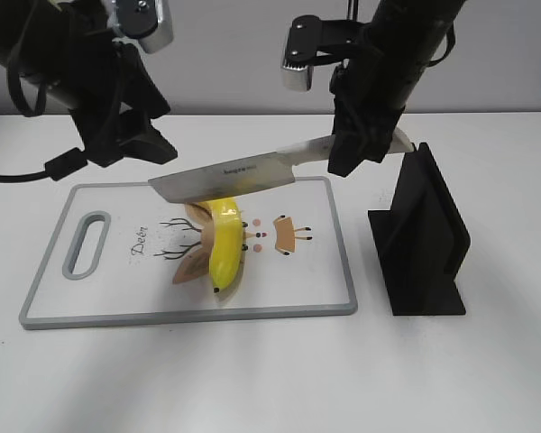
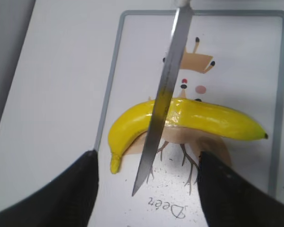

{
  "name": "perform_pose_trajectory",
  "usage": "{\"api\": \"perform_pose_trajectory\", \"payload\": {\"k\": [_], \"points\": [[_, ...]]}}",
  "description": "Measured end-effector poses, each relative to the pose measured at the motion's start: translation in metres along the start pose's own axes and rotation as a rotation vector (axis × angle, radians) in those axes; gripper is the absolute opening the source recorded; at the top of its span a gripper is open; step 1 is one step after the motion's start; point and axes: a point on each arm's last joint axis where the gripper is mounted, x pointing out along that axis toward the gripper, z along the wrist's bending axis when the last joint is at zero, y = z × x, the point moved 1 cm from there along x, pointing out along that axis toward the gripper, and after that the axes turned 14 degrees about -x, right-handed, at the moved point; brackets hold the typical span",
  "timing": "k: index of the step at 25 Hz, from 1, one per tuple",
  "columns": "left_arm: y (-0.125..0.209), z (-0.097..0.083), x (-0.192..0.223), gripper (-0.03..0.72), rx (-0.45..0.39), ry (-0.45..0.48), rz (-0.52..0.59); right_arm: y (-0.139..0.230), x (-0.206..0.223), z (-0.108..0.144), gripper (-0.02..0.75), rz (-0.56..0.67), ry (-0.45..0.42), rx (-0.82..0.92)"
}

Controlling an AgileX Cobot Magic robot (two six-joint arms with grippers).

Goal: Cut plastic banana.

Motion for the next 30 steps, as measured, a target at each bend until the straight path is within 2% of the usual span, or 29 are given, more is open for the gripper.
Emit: {"api": "perform_pose_trajectory", "payload": {"k": [3,5,6,8,11,15,18,21,24,27,30], "points": [[-0.003,0.005,-0.008,0.631,-0.068,-0.070,-0.013,-0.001,-0.011,0.003,0.169,-0.002,0.004,0.025],[-0.002,0.010,-0.017,0.633,-0.167,-0.141,-0.003,-0.002,-0.022,0.006,0.169,0.002,0.005,0.093],[-0.001,0.013,-0.023,0.633,-0.231,-0.177,0.002,-0.002,-0.027,0.007,0.169,0.006,0.014,0.169],[0.007,0.022,-0.035,0.631,-0.423,-0.259,0.022,0.000,-0.037,0.009,0.169,0.032,0.043,0.347],[0.030,0.034,-0.054,0.623,-0.676,-0.327,0.099,0.005,-0.049,0.012,0.169,0.079,0.080,0.492],[0.063,0.037,-0.071,0.607,-0.985,-0.320,0.259,0.004,-0.058,0.014,0.169,0.055,0.101,0.679],[0.089,0.031,-0.085,0.592,-1.139,-0.272,0.432,0.003,-0.068,0.019,0.169,0.027,0.115,0.869],[0.104,0.026,-0.094,0.588,-1.205,-0.266,0.487,0.002,-0.083,0.033,0.169,-0.009,0.113,0.966],[0.111,0.012,-0.104,0.587,-1.226,-0.271,0.495,0.007,-0.092,0.053,0.169,-0.023,0.113,1.037],[0.114,-0.011,-0.118,0.587,-1.225,-0.277,0.482,0.013,-0.096,0.072,0.169,-0.068,0.149,1.110],[0.115,-0.032,-0.133,0.587,-1.216,-0.297,0.446,0.023,-0.098,0.086,0.169,-0.114,0.229,1.194]]}}
